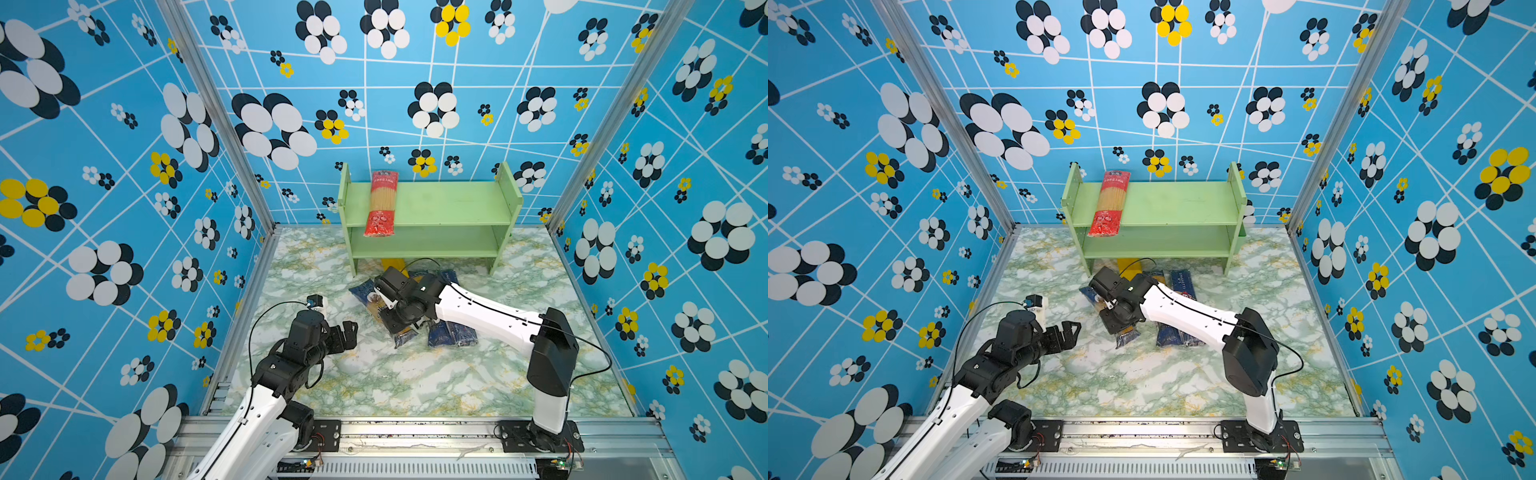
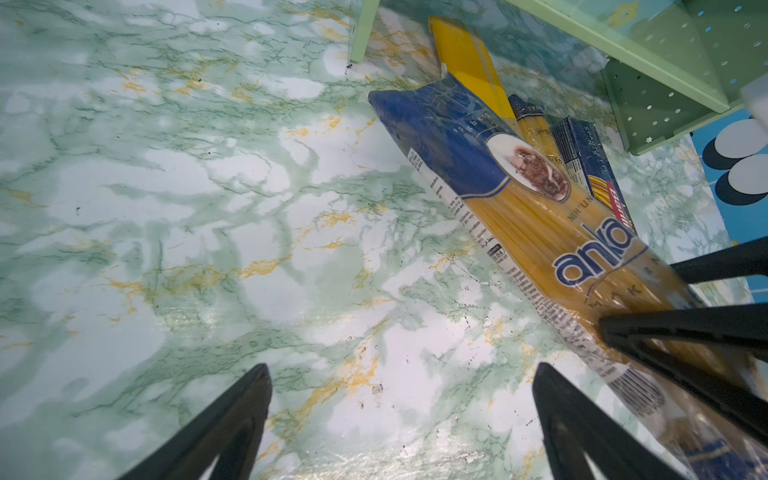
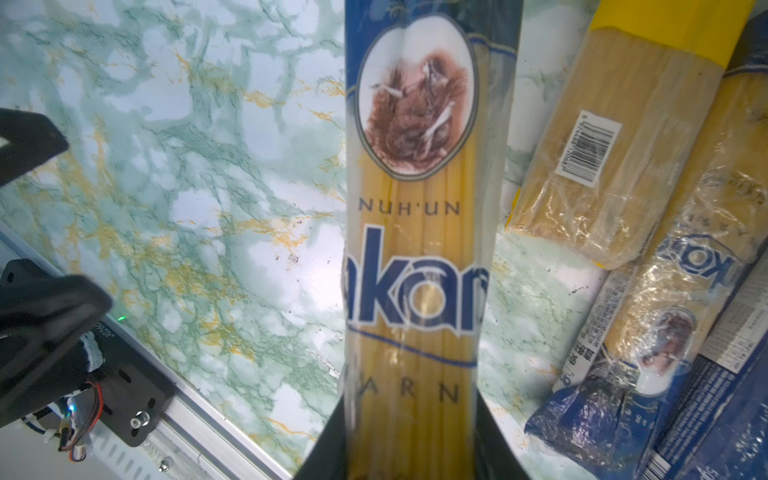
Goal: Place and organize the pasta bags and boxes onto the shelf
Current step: 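Lift the Ankara bag upright with the right gripper and swing it toward the shelf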
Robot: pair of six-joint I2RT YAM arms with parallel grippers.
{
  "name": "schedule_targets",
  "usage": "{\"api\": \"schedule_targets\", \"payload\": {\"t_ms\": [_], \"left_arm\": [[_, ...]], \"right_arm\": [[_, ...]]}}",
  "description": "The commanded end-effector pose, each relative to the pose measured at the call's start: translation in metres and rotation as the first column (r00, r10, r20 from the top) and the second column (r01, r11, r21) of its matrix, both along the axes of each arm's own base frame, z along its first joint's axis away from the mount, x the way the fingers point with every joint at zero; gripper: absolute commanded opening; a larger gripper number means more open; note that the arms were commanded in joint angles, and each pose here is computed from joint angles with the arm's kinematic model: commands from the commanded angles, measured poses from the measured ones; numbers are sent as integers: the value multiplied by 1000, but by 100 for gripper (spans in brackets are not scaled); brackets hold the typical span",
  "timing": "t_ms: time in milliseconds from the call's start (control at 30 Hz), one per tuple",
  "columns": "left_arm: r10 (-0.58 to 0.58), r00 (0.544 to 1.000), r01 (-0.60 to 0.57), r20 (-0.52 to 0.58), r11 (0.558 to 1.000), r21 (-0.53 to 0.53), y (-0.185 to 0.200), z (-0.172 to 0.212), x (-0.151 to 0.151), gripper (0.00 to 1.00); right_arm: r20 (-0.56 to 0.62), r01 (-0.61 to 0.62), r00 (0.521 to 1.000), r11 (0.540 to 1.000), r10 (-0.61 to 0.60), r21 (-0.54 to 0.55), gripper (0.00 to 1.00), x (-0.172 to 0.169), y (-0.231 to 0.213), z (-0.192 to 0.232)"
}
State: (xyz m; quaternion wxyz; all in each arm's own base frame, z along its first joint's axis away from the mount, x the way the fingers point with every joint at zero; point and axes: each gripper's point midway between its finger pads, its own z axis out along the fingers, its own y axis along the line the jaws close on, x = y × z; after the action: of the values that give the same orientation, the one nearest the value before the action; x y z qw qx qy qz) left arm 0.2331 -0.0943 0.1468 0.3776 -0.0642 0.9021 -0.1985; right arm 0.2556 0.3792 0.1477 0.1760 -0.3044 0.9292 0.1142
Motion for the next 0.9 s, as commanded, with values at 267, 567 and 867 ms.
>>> {"api": "schedule_targets", "payload": {"t_ms": [267, 567, 867], "left_arm": [[5, 1000, -5, -5, 1000, -14, 0, -3, 0, 99], [-1, 1000, 1, -5, 1000, -21, -2, -3, 2, 99], [-19, 1000, 19, 17, 999, -38, -7, 3, 6, 99]], "right_arm": [[162, 26, 986, 994, -43, 104, 0, 14, -11, 75], [193, 57, 978, 994, -75, 99, 0, 9, -33, 97], [217, 97, 969, 990, -117, 103, 0, -3, -65, 118]]}}
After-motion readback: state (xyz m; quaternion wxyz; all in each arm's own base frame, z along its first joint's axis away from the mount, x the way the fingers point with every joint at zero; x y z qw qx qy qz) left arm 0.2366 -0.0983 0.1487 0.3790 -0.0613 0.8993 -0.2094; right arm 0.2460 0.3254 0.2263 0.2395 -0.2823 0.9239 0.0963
